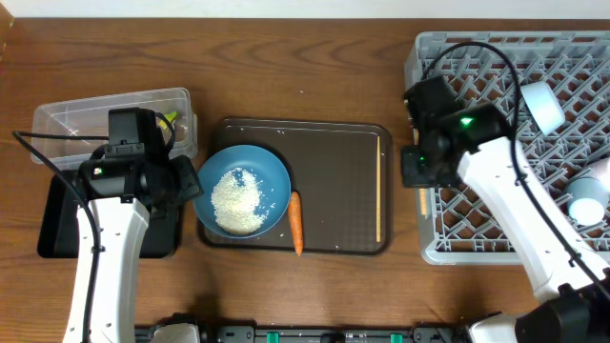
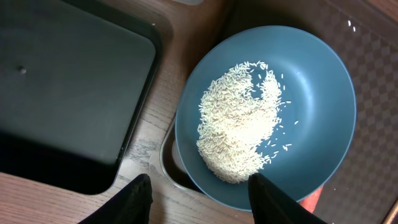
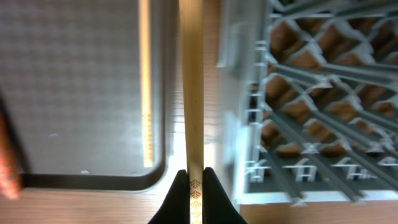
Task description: Sort waste into correct bins and load items into the dishwasher rack
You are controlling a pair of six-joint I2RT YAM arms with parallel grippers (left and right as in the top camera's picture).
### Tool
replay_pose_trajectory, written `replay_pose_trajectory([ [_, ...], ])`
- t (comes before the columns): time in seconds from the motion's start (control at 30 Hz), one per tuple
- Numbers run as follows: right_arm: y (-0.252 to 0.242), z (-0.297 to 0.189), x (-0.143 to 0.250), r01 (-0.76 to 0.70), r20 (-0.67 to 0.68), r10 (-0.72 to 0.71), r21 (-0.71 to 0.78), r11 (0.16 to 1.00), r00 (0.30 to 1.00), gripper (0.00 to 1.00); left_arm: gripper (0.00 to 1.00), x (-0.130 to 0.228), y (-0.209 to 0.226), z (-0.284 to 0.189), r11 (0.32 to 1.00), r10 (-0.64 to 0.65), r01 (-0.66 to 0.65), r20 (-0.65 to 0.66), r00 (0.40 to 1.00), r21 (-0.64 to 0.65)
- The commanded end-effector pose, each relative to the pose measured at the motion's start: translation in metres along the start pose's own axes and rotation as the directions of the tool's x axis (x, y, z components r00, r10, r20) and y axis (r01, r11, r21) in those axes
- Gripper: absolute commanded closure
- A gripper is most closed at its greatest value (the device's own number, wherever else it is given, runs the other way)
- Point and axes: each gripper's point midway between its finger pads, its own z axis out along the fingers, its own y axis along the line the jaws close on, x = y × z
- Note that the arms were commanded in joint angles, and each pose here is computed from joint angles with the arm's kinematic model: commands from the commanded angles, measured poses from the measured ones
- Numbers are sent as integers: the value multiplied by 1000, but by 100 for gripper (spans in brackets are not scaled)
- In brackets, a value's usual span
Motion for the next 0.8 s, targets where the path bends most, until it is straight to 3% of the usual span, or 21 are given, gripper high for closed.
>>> replay_pose_trajectory([
  [0.0,-23,11,2,53,-33,-52,41,998,998,99,49,-2,0,-2,1000,-8,8,4,1000,1],
  [0.23,-48,38,10,-17,-66,21,68,998,998,99,49,-2,0,-2,1000,-8,8,4,1000,1],
  [0.5,-50,62,11,5,-42,-1,76,997,999,96,49,-2,0,-2,1000,-8,8,4,1000,1],
  [0.6,-48,61,5,3,-19,-2,70,998,1000,86,49,-2,0,-2,1000,-8,8,4,1000,1],
  [0.7,-45,50,-3,-4,0,4,55,999,1000,65,49,-2,0,-2,1000,-8,8,4,1000,1],
  [0.77,-44,34,-14,-18,36,16,47,999,999,62,49,-2,0,-2,1000,-8,8,4,1000,1],
])
